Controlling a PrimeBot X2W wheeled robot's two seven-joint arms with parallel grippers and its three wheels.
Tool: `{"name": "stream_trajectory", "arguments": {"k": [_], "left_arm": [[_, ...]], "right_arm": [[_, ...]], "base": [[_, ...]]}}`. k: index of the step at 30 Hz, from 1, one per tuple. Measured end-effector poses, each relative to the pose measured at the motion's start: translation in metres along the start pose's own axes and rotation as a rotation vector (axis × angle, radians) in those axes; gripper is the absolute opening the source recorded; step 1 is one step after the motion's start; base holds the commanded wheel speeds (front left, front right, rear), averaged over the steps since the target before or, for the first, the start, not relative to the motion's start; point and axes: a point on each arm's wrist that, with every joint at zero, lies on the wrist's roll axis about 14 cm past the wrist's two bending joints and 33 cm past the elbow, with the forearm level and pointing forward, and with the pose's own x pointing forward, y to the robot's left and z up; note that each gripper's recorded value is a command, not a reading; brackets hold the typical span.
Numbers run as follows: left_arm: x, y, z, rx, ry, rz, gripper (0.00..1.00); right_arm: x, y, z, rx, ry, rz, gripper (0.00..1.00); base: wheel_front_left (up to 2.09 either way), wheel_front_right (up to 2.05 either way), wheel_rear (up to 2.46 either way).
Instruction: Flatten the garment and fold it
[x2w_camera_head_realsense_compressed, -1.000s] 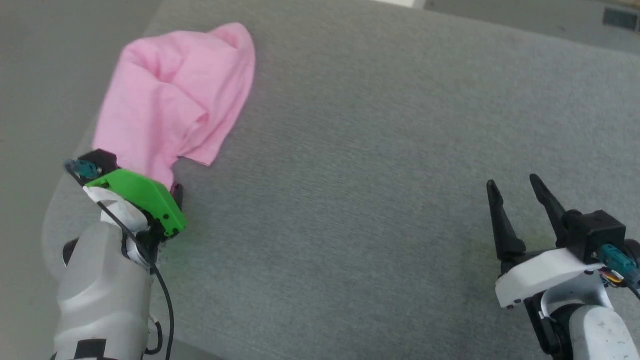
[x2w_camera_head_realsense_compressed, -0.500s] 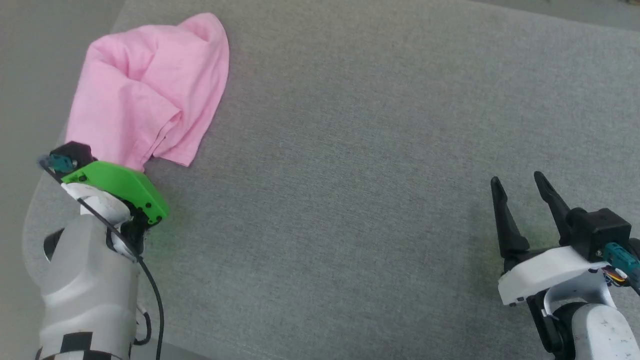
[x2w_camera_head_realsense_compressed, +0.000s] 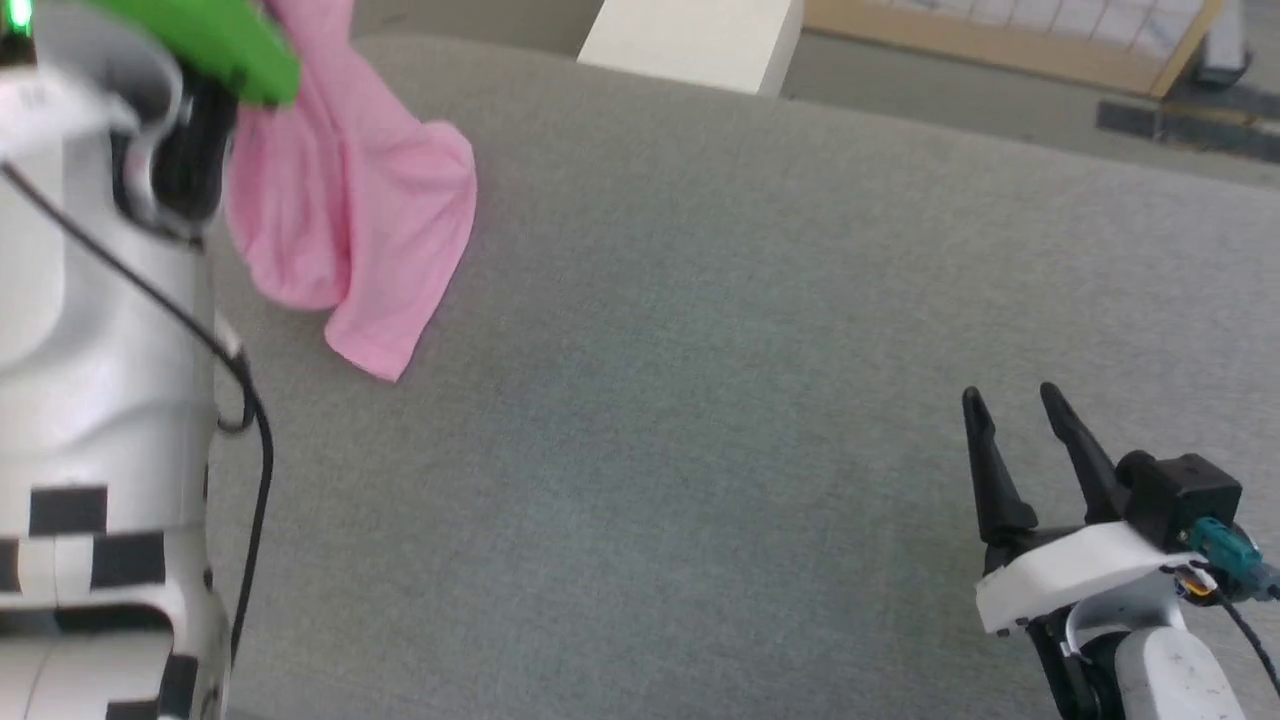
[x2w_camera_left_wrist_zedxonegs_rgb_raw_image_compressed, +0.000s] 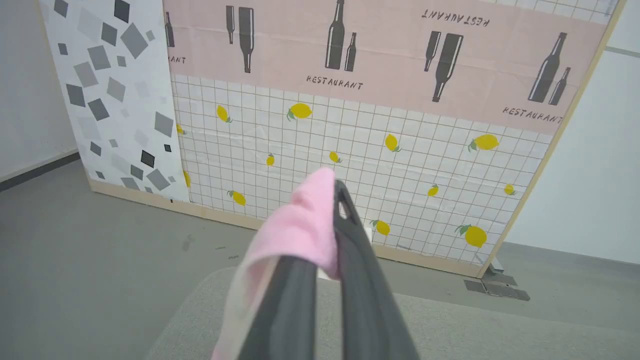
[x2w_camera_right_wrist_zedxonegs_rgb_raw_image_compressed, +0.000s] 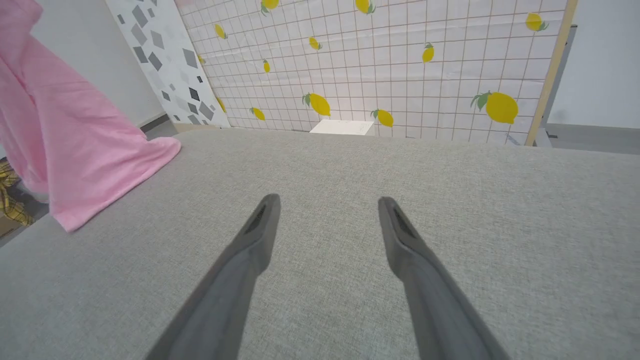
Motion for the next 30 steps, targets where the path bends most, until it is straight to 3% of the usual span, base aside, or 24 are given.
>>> {"name": "stream_trajectory", "arguments": {"k": [5, 10, 13, 18, 25, 26, 27, 28, 30], "left_arm": [[0.014, -0.092, 0.065, -0.026, -0.106, -0.241, 0.00], [0.004, -0.200, 0.060, -0.088, -0.049, -0.516, 0.00], [-0.016, -0.255, 0.015, -0.100, 0.082, -0.664, 0.00], [-0.084, -0.316, -0.123, -0.118, 0.458, -0.836, 0.00], [-0.203, -0.332, -0.270, -0.074, 0.943, -0.926, 0.00], [-0.214, -0.332, -0.280, -0.078, 0.986, -0.931, 0.08], [-0.219, -0.333, -0.284, -0.102, 1.003, -0.928, 0.83], [-0.217, -0.335, -0.282, -0.133, 0.992, -0.925, 1.00], [-0.204, -0.343, -0.266, -0.228, 0.929, -0.914, 1.00]], "right_arm": [[-0.017, -0.018, 0.010, 0.006, -0.036, -0.062, 1.00], [-0.039, -0.042, 0.018, 0.000, -0.065, -0.146, 1.00], [-0.052, -0.057, 0.023, -0.003, -0.080, -0.197, 1.00], [-0.075, -0.080, 0.029, -0.004, -0.104, -0.281, 1.00], [-0.098, -0.097, 0.031, 0.005, -0.117, -0.351, 1.00], [-0.100, -0.099, 0.031, 0.007, -0.121, -0.360, 1.00], [-0.103, -0.102, 0.031, 0.010, -0.120, -0.368, 1.00], [-0.105, -0.103, 0.030, 0.012, -0.119, -0.376, 1.00], [-0.106, -0.105, 0.028, 0.016, -0.115, -0.381, 1.00]], "base": [[0.00, 0.00, 0.00], [0.00, 0.00, 0.00], [0.00, 0.00, 0.00], [0.00, 0.00, 0.00], [0.00, 0.00, 0.00], [0.00, 0.00, 0.00], [0.00, 0.00, 0.00], [0.00, 0.00, 0.00], [0.00, 0.00, 0.00]]}}
